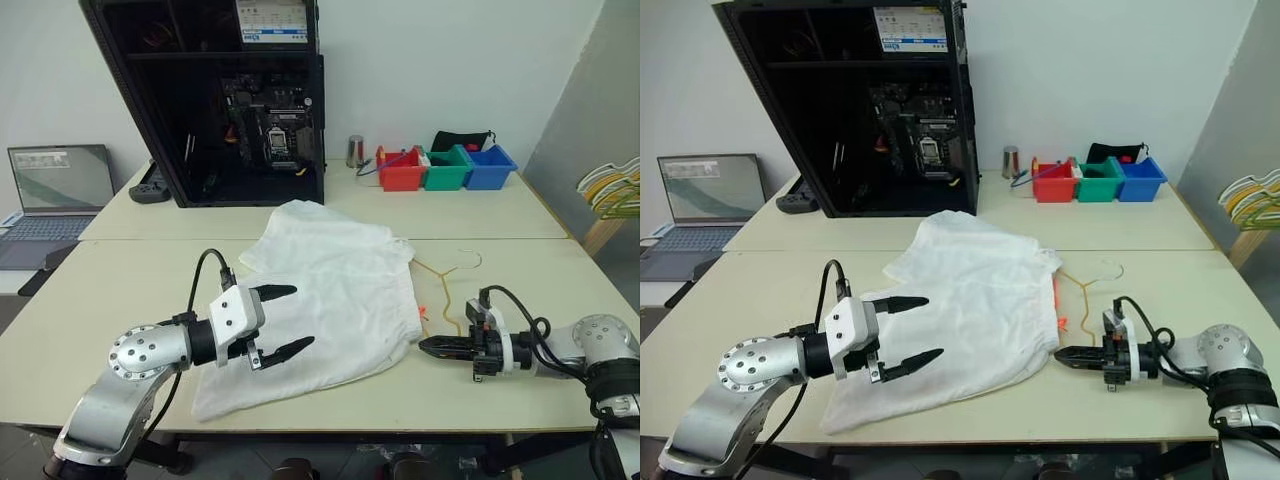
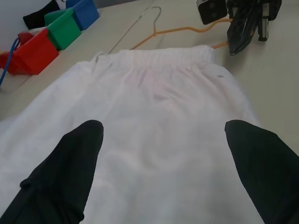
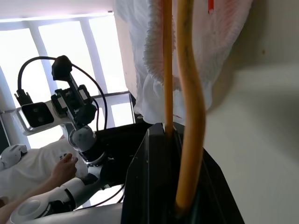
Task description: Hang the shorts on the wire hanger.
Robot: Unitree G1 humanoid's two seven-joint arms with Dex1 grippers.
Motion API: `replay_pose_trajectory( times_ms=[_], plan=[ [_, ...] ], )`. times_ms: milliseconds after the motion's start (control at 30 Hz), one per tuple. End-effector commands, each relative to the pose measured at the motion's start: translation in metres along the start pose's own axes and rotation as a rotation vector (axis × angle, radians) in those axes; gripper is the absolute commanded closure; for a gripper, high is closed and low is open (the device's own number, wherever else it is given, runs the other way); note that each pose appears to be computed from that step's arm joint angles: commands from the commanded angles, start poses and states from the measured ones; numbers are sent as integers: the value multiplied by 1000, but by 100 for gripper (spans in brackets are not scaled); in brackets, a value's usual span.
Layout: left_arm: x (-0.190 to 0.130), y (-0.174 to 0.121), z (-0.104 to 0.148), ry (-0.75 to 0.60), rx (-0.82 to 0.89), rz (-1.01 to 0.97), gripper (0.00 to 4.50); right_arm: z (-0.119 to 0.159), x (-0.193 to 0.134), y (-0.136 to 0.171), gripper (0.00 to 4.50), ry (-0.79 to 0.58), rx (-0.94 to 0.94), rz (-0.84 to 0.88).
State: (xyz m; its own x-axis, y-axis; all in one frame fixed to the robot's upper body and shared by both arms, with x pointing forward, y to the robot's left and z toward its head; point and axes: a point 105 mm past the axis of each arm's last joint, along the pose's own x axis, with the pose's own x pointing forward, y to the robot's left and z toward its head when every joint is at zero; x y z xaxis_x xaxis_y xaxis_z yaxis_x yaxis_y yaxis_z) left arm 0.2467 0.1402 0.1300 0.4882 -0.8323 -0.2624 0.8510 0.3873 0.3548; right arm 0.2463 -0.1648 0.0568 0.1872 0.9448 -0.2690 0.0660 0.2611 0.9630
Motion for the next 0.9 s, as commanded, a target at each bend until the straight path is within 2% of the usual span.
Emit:
replay_pose_trajectory(
  times_ms=[33, 200, 400, 600, 800, 867, 900],
  plan=[
    [-1, 2, 6, -13, 36, 1, 4, -16, -7, 3, 450, 46, -3, 13],
    [-1, 2, 6, -13, 35, 7, 4, -11, -13, -6, 450, -8, 86, 14],
    [-3, 0, 6, -9, 42, 13, 4, 29, -5, 7, 450, -113, 129, 64],
    [-2, -2, 6, -7, 62, 0, 4, 58, 7, 22, 450, -175, 45, 50],
    [-2, 0, 6, -9, 59, 2, 4, 46, 13, 32, 450, -85, -338, -85],
    [-2, 1, 5, -8, 60, 1, 4, 56, 13, 44, 450, -129, -462, -103],
    [-2, 2, 5, -8, 60, -2, 4, 63, 13, 55, 450, -149, -587, -134]
  ],
)
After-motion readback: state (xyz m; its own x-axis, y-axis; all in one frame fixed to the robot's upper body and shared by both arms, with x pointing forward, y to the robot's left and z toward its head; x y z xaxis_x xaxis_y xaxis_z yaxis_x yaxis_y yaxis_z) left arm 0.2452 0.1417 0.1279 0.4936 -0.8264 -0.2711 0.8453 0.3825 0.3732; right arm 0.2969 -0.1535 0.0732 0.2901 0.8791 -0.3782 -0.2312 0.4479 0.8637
